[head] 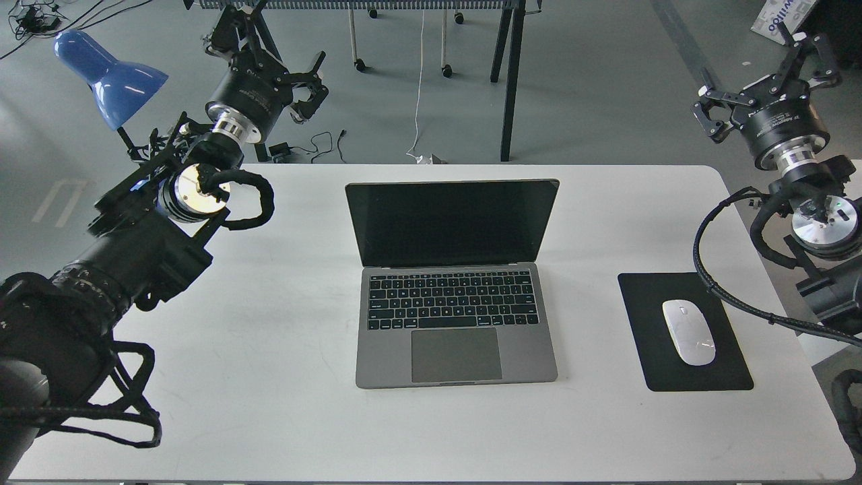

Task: Close notebook with right arm
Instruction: 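Raise the right gripper up and inward toward the laptop screen top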

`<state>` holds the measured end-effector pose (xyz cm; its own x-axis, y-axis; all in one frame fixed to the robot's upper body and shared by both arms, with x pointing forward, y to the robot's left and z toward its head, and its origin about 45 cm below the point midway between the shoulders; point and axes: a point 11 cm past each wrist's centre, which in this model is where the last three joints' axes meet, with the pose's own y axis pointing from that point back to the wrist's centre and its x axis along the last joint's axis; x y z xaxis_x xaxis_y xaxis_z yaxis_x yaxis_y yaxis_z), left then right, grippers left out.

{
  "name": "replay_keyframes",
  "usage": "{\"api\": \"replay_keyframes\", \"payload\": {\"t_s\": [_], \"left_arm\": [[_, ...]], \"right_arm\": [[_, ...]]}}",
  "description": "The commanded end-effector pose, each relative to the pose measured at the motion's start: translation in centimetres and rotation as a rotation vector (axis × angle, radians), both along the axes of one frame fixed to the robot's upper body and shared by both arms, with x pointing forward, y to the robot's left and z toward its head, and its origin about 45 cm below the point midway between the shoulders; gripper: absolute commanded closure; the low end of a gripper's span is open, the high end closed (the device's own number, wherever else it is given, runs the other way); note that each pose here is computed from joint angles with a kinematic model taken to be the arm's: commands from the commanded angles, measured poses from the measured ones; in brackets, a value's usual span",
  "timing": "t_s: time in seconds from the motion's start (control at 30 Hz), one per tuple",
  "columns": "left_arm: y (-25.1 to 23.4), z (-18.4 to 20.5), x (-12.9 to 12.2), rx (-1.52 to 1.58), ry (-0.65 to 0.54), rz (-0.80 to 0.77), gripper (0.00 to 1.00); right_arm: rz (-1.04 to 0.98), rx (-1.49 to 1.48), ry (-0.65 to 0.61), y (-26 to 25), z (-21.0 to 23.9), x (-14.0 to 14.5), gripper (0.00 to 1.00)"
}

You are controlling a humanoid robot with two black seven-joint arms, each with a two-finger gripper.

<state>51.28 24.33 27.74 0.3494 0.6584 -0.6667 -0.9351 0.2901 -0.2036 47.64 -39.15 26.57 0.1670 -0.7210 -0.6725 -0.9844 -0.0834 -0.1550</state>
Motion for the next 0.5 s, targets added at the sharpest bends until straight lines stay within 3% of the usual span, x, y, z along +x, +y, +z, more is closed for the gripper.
{"api": "replay_keyframes", "payload": {"t_s": [0.0,0.2,0.47], "left_arm": [[0.0,0.0,0.0,-0.003,0.0,0.001,0.0],[0.1,-0.1,0.0,-0.006,0.001,0.005,0.0],[0.1,-0.1,0.0,-0.007,0.001,0.005,0.0]], "right_arm": [[0.017,0.011,0.005,0.9,-0.5,0.0,0.0],[0.052,-0.037,0.042,1.7,-1.4,0.0,0.0],[0.202,-0.211,0.1,6.5,-2.2,0.8,0.0]]}}
